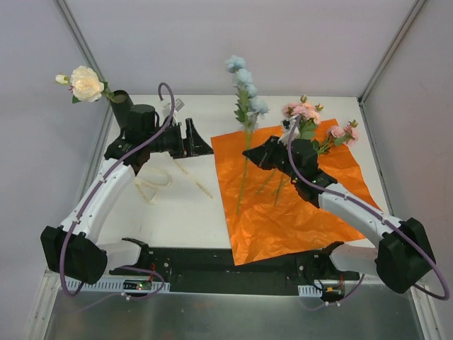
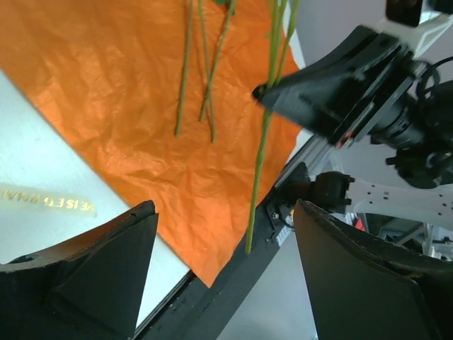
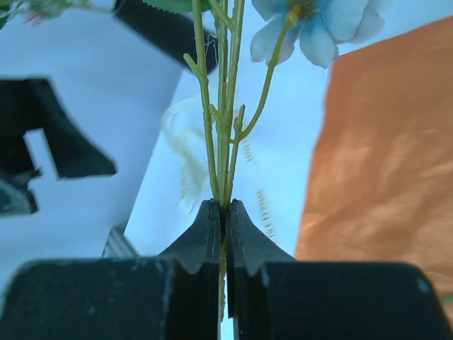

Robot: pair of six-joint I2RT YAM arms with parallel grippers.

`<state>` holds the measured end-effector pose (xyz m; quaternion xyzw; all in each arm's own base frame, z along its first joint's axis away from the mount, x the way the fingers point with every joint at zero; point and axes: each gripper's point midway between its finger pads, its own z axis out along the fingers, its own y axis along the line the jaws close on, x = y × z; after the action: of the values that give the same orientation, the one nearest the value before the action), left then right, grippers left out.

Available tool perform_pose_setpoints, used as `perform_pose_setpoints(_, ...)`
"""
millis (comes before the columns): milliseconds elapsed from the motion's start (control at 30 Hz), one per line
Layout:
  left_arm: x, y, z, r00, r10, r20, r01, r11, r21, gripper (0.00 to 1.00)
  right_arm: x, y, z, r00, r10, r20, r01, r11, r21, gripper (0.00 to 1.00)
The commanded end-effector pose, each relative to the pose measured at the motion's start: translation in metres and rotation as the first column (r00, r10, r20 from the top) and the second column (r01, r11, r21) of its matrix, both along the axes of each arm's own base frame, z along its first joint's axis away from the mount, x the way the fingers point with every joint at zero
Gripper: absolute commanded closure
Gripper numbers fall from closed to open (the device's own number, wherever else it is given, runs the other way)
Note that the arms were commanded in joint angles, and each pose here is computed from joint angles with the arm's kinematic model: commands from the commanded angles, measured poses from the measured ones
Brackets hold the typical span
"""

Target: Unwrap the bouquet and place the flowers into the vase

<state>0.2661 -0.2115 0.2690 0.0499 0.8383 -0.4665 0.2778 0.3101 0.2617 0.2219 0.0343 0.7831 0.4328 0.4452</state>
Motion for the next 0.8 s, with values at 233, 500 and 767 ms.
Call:
perform_pose_setpoints(233, 0.005, -0.054, 0.05, 0.991, -0.119, 0.055, 0.128, 0.966, -0.225, 0.35, -0.072, 0.084, 0.085, 0.916, 0.306, 0.258, -0.344, 0.932, 0.113, 1.0)
perform_pose_setpoints(500, 0.013, -0.059, 0.052, 0.992, -0.106, 0.07, 0.12, 0.963, -0.242, 0.93, -0.085, 0.096, 0.076, 0.906, 0.349, 0.24, -0.379, 0.921, 0.093, 1.0)
perform_pose_setpoints(767, 0.035, -0.054, 0.049, 0.987, -0.06, 0.149, 0.084, 0.984, -0.158, 1.0, -0.077, 0.083, 0.065, 0.937, 0.281, 0.209, -0.299, 0.952, 0.059, 0.4)
